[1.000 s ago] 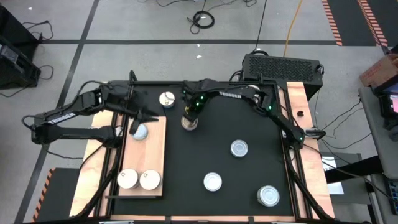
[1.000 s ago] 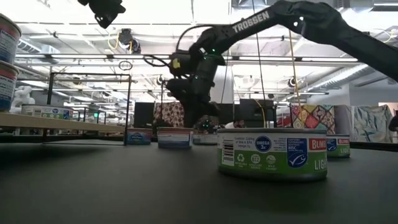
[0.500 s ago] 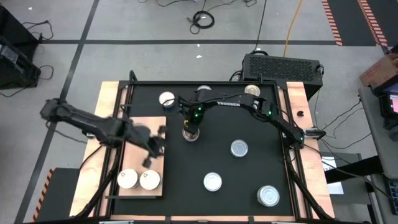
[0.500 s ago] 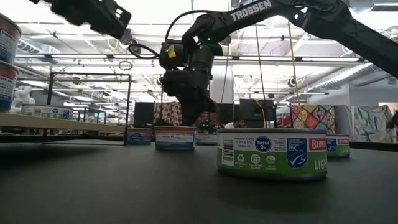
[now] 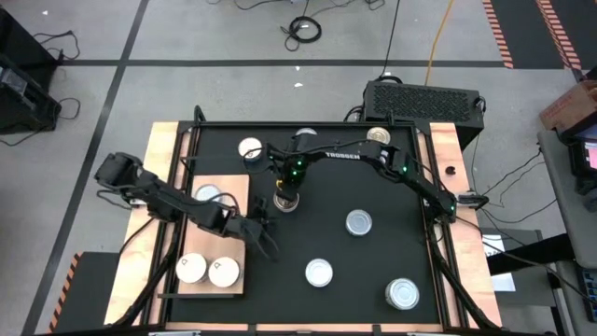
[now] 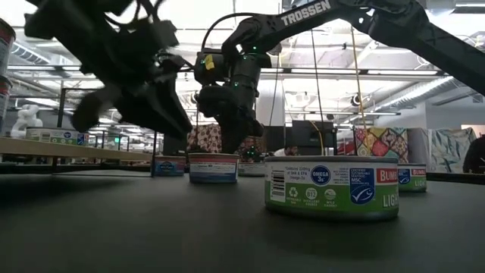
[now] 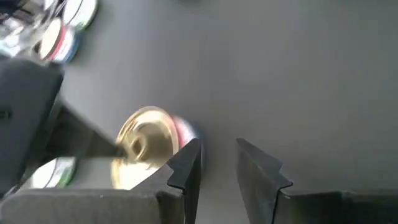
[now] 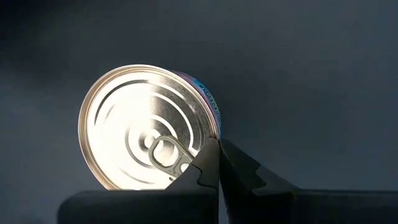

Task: Stack canned seafood by type on shelf
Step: Put the blue tuna can aligned with the other blue tuna can on the shelf

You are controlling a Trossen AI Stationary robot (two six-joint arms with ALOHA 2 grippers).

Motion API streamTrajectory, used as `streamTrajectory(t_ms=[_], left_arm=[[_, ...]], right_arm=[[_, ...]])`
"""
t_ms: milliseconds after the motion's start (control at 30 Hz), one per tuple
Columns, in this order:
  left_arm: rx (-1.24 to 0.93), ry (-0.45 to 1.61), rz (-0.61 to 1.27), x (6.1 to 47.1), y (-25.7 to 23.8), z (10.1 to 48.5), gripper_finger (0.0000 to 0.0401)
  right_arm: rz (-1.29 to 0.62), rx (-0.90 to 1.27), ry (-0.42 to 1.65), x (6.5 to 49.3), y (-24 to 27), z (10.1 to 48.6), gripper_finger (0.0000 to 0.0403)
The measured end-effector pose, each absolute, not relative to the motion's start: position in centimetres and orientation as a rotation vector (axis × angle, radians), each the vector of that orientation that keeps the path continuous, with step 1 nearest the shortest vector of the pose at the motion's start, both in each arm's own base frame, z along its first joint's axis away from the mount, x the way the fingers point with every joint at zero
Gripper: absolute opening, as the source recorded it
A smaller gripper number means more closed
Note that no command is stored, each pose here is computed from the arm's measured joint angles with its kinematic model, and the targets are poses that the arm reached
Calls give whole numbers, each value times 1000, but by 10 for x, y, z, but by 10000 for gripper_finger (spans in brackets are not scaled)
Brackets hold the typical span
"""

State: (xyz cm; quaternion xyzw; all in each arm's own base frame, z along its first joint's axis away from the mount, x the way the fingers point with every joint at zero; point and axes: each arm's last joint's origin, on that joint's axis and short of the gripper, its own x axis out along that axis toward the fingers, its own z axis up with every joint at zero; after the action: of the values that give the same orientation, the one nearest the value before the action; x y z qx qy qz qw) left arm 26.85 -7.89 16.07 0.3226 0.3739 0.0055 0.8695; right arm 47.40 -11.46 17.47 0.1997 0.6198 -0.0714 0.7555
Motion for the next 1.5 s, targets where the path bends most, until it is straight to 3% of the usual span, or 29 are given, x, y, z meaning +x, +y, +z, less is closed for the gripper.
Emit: streamTrajectory(t_ms=[933,1067,1267,1500], left_arm=[[720,912,29,283,-33,139,99],[777,917,0,283,-33,139,77],[781,927,5,286,-31,136,12],[783,926,8,288,-31,133,4]], right_arm=[[-126,457,1339,475,-115,175,0],[-127,463,1337,475,-115,175,0],[-127,473,1327,475,-117,175,0],[-130,464,1341,471,-119,181,0]])
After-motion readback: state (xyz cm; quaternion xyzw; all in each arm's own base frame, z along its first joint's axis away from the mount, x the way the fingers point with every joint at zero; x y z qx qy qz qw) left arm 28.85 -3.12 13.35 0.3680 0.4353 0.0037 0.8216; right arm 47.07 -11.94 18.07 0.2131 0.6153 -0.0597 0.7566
